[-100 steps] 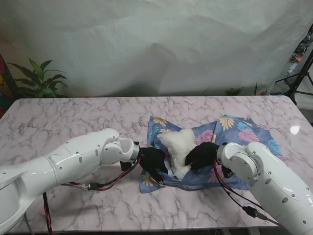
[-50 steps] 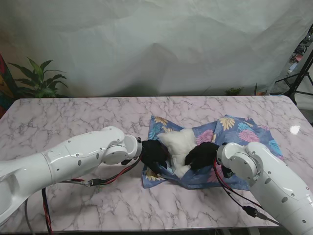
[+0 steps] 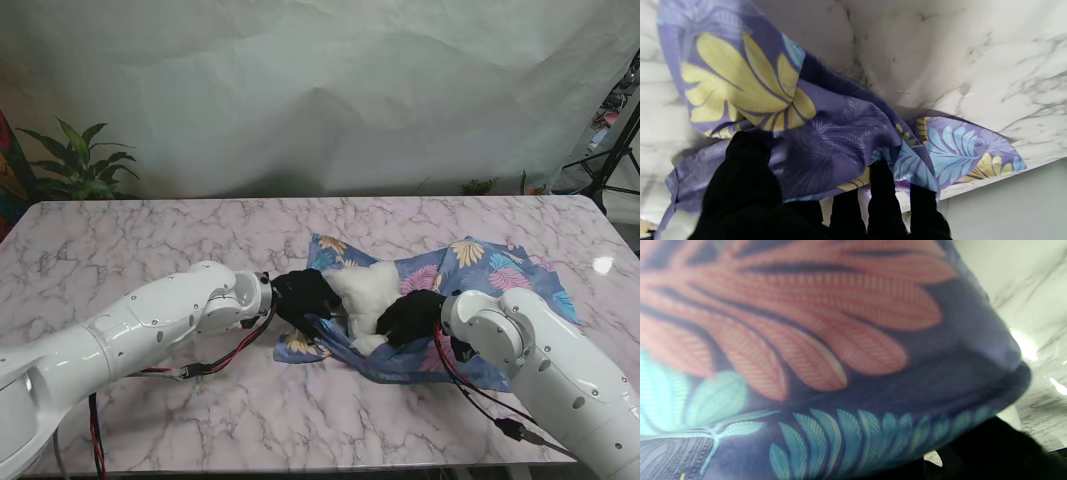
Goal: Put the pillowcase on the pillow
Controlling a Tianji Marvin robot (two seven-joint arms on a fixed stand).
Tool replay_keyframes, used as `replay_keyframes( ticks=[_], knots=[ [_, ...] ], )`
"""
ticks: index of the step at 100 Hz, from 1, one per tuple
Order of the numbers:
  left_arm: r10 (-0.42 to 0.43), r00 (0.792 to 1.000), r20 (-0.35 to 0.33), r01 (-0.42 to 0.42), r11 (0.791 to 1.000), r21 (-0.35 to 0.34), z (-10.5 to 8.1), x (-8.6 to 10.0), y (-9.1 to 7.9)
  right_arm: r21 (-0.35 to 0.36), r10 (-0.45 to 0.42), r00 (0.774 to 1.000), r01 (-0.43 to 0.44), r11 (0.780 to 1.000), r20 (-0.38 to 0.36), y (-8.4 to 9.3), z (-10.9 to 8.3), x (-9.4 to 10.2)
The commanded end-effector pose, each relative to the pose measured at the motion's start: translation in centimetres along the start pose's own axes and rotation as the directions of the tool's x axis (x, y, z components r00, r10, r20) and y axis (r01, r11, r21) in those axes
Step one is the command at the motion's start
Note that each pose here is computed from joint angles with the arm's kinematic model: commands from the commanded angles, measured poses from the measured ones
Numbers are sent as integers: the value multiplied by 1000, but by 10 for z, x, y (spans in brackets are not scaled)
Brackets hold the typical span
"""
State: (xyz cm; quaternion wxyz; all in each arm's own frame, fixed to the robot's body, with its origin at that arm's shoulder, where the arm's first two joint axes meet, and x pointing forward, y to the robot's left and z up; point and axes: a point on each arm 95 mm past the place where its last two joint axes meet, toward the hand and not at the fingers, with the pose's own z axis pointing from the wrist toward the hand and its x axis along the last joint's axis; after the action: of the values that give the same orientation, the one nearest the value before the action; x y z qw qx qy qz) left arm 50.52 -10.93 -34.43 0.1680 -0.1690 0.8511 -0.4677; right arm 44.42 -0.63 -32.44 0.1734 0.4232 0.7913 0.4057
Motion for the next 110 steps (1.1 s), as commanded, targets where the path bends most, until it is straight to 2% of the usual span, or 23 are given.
replay_keyframes(
  ticks=[1, 30, 39, 45, 56, 73, 79, 86, 92, 101, 110],
  knots=[
    [11, 1000, 20, -11, 1000, -12, -11, -4, 6, 88, 19, 1000, -21, 996, 16, -32, 5, -5],
    [-39, 999, 37, 37, 998, 55, -23, -12, -1, 100, 17, 1000, -18, 995, 7, -33, 7, -5],
    [-86, 996, 7, 85, 992, 98, -29, -16, -4, 101, 18, 1000, -18, 995, 4, -33, 8, -5],
    [-151, 988, -27, 154, 978, 143, -30, -20, -2, 101, 18, 1000, -18, 995, 3, -32, 8, -5],
    [-289, 952, -101, 304, 936, 180, -30, -25, 1, 102, 17, 1000, -16, 995, 0, -32, 9, -5],
    [-457, 875, -160, 479, 866, 146, -29, -26, 10, 101, 15, 1000, -14, 995, -5, -32, 10, -5],
    [-491, 854, -172, 514, 846, 140, -29, -26, 14, 102, 14, 1000, -13, 995, -5, -32, 10, -5],
    [-497, 849, -180, 522, 841, 142, -29, -27, 17, 103, 13, 1000, -12, 995, -6, -32, 11, -5],
    [-515, 835, -195, 544, 825, 153, -30, -28, 20, 103, 13, 1000, -12, 995, -7, -32, 11, -5],
    [-570, 793, -217, 603, 784, 146, -31, -24, 24, 104, 13, 1000, -12, 995, -8, -32, 11, -5],
    [-607, 762, -224, 637, 764, 98, -34, -21, 27, 106, 13, 1000, -12, 994, -9, -32, 12, -4]
  ],
)
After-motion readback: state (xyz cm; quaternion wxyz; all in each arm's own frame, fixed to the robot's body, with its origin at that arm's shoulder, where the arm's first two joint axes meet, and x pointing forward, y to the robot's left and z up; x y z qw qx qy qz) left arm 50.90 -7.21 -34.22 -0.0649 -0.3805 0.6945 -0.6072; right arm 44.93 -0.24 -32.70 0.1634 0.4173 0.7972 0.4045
